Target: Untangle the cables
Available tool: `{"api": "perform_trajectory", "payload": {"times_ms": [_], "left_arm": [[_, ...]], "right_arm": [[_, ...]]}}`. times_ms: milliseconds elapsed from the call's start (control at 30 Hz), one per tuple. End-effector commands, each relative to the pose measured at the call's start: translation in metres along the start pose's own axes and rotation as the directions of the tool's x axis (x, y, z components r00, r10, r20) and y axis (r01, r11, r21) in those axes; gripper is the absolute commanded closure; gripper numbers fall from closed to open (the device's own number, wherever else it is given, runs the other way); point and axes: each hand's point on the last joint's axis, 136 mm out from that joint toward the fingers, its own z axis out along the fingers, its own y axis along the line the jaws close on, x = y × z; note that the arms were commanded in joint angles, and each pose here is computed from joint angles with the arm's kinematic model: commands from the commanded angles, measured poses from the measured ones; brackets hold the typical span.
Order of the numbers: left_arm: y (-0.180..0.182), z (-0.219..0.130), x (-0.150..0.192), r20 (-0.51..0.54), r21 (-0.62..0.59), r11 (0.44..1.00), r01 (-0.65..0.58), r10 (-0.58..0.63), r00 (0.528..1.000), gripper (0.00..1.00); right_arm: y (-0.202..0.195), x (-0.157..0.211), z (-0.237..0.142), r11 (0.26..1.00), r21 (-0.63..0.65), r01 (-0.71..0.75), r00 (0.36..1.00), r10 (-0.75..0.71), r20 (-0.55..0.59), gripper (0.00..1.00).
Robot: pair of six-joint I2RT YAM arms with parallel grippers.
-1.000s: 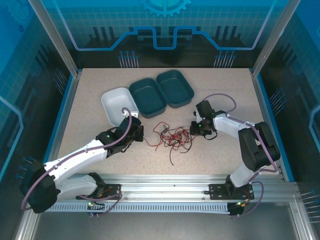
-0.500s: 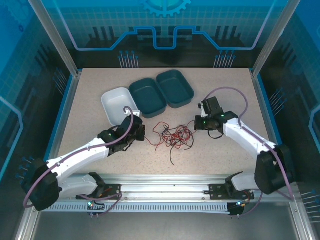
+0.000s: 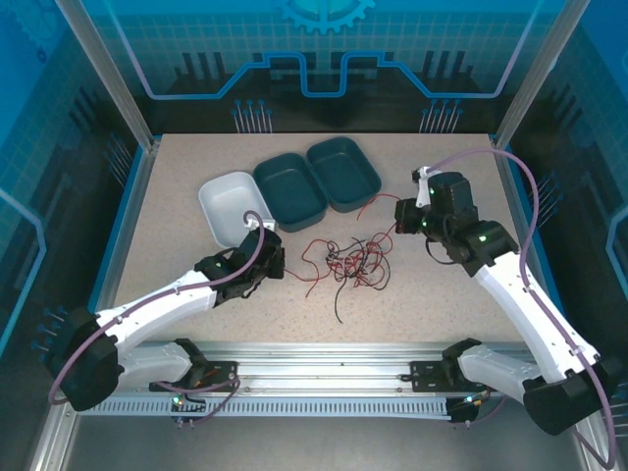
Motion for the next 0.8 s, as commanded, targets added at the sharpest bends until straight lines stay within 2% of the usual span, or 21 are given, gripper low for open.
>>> {"api": "perform_trajectory", "payload": {"times_ms": [0, 767], "left_arm": [[0.002, 0.000, -0.001, 0.006, 0.000, 1.000, 0.017, -0.017, 1.000, 1.00], [0.000, 0.007, 0.005, -0.004, 0.016, 1.000, 0.024, -0.024, 1.000, 1.00]], "right_arm": [[0.013, -0.022, -0.025, 0.999, -0.029, 0.031, 0.998, -0.029, 0.054, 1.00], [0.064, -0.146, -0.141, 0.980, -0.092, 0.178, 0.943, -0.143, 0.301, 1.00]]}}
